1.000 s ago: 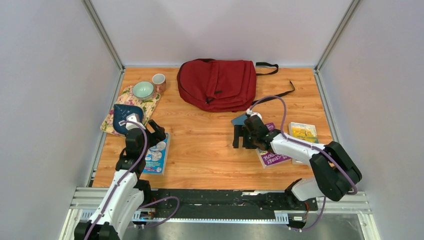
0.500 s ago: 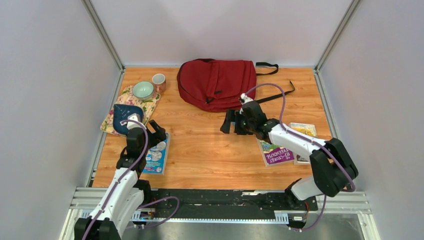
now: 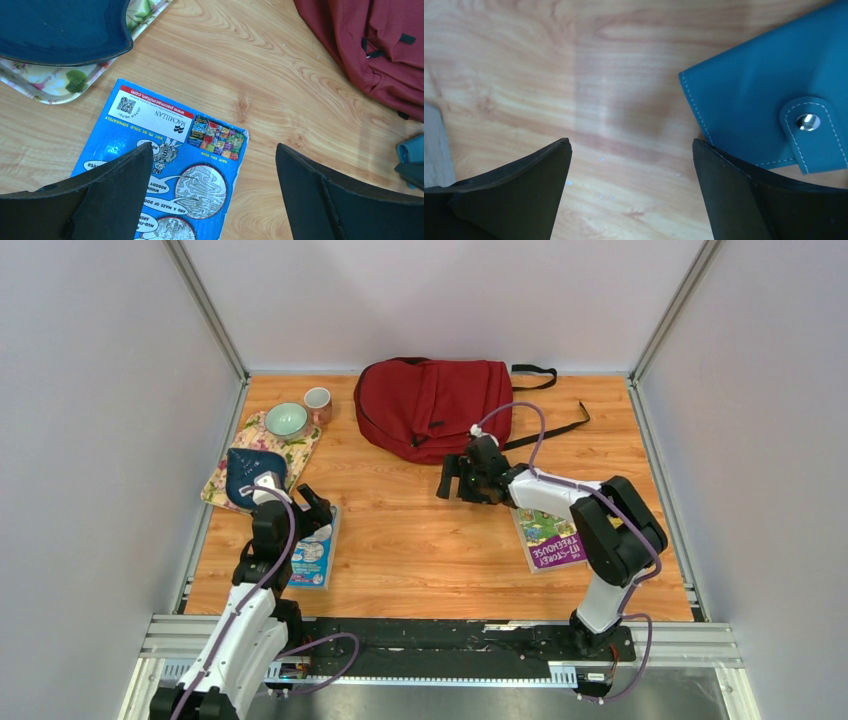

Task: Pack the student bag
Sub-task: Move the stationery to the center of the board, then move the book to the center of the board.

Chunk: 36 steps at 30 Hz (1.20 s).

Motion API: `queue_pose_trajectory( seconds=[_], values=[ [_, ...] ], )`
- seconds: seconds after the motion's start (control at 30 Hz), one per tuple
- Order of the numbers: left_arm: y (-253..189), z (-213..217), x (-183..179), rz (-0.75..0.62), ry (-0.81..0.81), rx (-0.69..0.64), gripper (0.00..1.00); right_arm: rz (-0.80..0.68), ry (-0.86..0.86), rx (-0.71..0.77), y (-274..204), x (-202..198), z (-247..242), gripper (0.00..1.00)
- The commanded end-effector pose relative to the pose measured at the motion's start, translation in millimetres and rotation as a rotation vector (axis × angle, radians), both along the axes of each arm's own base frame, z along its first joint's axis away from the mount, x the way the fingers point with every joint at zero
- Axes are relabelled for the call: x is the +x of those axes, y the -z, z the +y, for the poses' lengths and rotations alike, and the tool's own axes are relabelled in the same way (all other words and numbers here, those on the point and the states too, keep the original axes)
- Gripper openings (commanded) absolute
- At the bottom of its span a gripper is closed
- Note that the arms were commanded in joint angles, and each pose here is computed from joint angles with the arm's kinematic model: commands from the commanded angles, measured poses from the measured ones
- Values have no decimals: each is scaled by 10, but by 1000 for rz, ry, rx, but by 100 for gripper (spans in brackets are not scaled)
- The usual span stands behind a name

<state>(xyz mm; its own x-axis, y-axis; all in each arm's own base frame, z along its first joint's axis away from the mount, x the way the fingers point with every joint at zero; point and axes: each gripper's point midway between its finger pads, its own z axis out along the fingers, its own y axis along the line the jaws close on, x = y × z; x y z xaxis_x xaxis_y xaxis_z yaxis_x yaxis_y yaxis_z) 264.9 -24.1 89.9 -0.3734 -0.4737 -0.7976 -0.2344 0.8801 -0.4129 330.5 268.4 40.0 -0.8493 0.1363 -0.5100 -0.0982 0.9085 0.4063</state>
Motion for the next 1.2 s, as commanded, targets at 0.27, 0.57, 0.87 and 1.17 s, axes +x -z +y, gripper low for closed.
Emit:
queue_pose_trajectory(
  seconds=[0.27,0.57,0.87,1.17],
  values=[
    [-27,39,28,-16,-14,10,99,-63,252,-74,-114,727,-898,100],
    [-6,27,16,-5,-3,14,99,-80,325,-74,-273,770,-1208,100],
    [17,2,20,-8,-2,-5,99,-134,215,167,-664,530,-766,99],
    [58,7,12,5,-3,-4,99,-47,127,156,-314,-219,-565,99]
  ],
)
